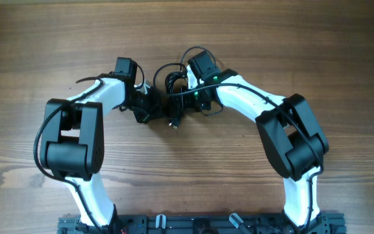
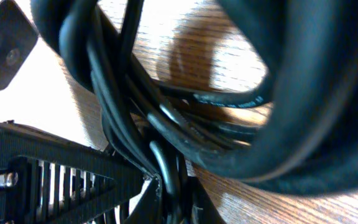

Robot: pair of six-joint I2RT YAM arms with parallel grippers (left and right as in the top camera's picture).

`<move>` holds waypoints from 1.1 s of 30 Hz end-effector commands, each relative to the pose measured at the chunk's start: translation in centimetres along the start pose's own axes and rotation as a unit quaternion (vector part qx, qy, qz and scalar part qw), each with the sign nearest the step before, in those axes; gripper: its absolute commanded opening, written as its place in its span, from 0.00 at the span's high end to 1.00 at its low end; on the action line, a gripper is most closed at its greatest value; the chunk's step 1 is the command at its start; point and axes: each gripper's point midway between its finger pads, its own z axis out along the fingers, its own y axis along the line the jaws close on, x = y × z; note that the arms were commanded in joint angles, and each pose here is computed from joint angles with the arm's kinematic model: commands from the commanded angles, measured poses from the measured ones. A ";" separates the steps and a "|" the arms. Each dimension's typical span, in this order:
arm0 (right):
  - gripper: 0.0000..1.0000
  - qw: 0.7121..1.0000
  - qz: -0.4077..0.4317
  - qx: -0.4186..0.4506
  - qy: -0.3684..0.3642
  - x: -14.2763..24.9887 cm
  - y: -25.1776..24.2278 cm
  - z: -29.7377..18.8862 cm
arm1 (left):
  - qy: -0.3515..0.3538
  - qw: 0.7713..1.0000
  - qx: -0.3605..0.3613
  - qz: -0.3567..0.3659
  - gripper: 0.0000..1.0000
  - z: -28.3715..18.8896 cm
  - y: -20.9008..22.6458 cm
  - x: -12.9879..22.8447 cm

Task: Untangle cables

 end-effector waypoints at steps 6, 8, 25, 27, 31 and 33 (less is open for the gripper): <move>0.96 0.999 0.006 -0.037 0.034 1.5 1.1 0.0 | 0.001 0.997 -0.075 -0.015 0.96 1.7 4.0 0.6; 0.96 0.999 0.006 -0.048 0.016 0.6 2.0 -1.9 | 0.003 0.997 -0.077 -0.011 0.96 1.7 4.1 0.7; 0.96 0.956 0.016 -0.286 -0.067 -5.3 4.5 -18.2 | -0.011 0.995 -0.098 -0.007 0.96 1.6 4.9 0.2; 0.96 0.968 0.022 -0.240 -0.066 -4.8 3.7 -16.7 | -0.010 0.995 -0.098 -0.007 0.96 1.6 4.9 0.3; 0.95 0.992 0.026 -0.113 -0.053 -2.7 2.0 -13.0 | -0.010 0.995 -0.099 -0.007 0.96 1.6 4.9 0.3; 0.73 0.997 0.021 -0.064 -0.049 -1.7 1.8 -11.6 | -0.010 0.995 -0.099 -0.007 0.96 1.6 4.9 0.3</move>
